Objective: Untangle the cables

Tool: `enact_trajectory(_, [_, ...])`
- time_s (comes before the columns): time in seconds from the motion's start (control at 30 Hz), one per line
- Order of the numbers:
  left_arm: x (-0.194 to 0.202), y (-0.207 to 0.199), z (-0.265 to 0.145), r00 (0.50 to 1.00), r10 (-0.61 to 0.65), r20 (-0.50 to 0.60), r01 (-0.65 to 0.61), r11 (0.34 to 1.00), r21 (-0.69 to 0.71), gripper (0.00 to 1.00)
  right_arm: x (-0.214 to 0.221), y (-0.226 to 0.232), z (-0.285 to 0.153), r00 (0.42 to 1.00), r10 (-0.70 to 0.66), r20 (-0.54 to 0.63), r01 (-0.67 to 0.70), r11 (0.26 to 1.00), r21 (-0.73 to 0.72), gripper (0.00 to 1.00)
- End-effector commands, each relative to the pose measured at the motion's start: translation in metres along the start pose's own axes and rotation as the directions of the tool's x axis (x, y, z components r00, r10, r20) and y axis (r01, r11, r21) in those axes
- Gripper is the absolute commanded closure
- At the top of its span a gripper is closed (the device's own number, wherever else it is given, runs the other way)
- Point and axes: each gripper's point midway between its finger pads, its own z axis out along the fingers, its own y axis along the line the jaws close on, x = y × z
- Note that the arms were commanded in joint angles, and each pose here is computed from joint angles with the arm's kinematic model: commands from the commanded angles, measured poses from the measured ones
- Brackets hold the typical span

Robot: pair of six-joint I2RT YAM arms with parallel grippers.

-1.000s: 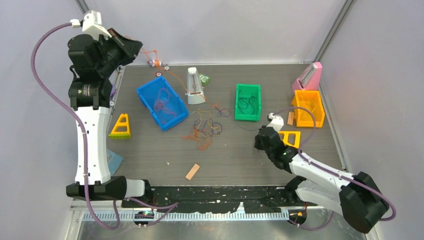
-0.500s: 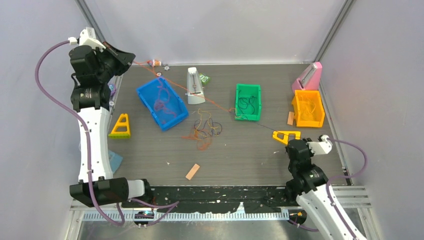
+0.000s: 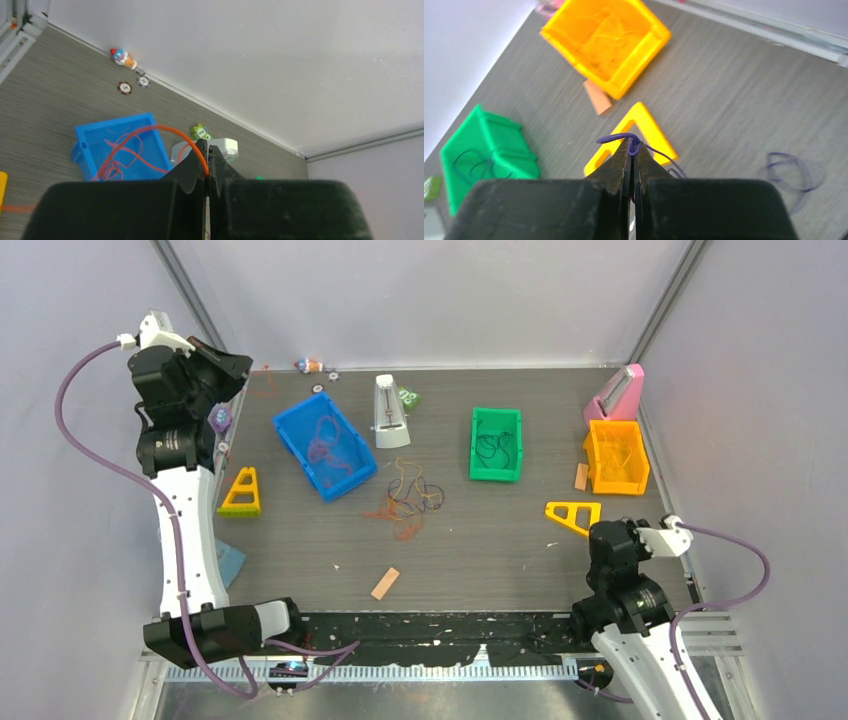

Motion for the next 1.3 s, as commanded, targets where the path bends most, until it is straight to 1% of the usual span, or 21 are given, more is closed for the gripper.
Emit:
enact_trajectory(0.0, [0.004, -0.034, -0.001, 1.0, 0.021, -0.011, -0.019, 0.989, 0.148, 1.0, -0.012, 0.066, -0.011, 0.995, -0.104, -0.007, 0.098, 0.953, -0.288, 0.95])
enact_trajectory(0.03, [0.007, -0.038, -0.001, 0.999, 0.032, -0.018, -0.029, 0.987, 0.158, 1.0, -0.009, 0.08, -0.015, 0.993, -0.118, -0.029, 0.1, 0.933, -0.346, 0.95])
enact_trajectory(0.1, [0.009, -0.043, -0.002, 0.999, 0.045, -0.019, -0.041, 0.985, 0.167, 1.0, -0.009, 0.097, -0.02, 0.985, -0.166, -0.037, 0.137, 0.903, -0.406, 0.95])
enact_trajectory(0.23, [0.004, -0.053, -0.007, 0.998, 0.06, -0.008, -0.057, 0.98, 0.189, 1.0, -0.017, 0.12, -0.025, 0.975, -0.218, -0.038, 0.177, 0.872, -0.457, 0.95])
enact_trajectory(0.4, [0.0, -0.079, -0.011, 0.997, 0.074, -0.013, -0.068, 0.959, 0.274, 1.0, -0.011, 0.146, -0.034, 0.972, -0.228, -0.056, 0.159, 0.814, -0.559, 0.95])
enact_trajectory(0.5, [0.002, -0.098, -0.009, 0.997, 0.064, -0.03, -0.05, 0.933, 0.355, 1.0, -0.006, 0.159, -0.036, 0.973, -0.219, -0.067, 0.135, 0.787, -0.602, 0.95])
enact_trajectory(0.6, [-0.003, -0.115, -0.01, 0.997, 0.065, -0.047, -0.041, 0.917, 0.398, 1.0, 0.002, 0.169, -0.037, 0.967, -0.238, -0.089, 0.13, 0.766, -0.629, 0.95])
enact_trajectory(0.67, [-0.008, -0.123, -0.015, 0.996, 0.081, -0.042, -0.058, 0.915, 0.399, 1.0, 0.006, 0.172, -0.036, 0.963, -0.251, -0.1, 0.134, 0.764, -0.631, 0.95])
enact_trajectory(0.8, [-0.031, -0.147, -0.032, 0.996, 0.072, 0.045, -0.084, 0.885, 0.458, 1.0, 0.012, 0.173, -0.033, 0.959, -0.262, -0.107, 0.137, 0.762, -0.633, 0.95])
enact_trajectory(0.9, [-0.043, -0.161, -0.036, 0.994, 0.062, 0.086, -0.097, 0.86, 0.502, 1.0, 0.014, 0.174, -0.034, 0.959, -0.261, -0.107, 0.134, 0.755, -0.641, 0.95])
enact_trajectory(0.97, [-0.047, -0.168, -0.033, 0.995, 0.056, 0.082, -0.091, 0.847, 0.525, 1.0, 0.015, 0.174, -0.034, 0.959, -0.263, -0.105, 0.136, 0.753, -0.644, 0.95])
enact_trajectory(1.07, [-0.043, -0.173, -0.019, 0.998, 0.046, 0.038, -0.059, 0.83, 0.555, 1.0, 0.015, 0.174, -0.034, 0.958, -0.266, -0.104, 0.138, 0.75, -0.647, 0.95])
enact_trajectory(1.17, [-0.034, -0.168, -0.002, 0.999, 0.041, -0.003, -0.033, 0.836, 0.548, 1.0, 0.013, 0.175, -0.036, 0.96, -0.263, -0.096, 0.138, 0.744, -0.654, 0.95])
enact_trajectory(1.27, [-0.03, -0.164, 0.006, 0.999, 0.04, -0.02, -0.023, 0.841, 0.54, 1.0, 0.01, 0.173, -0.036, 0.962, -0.259, -0.087, 0.142, 0.745, -0.652, 0.95])
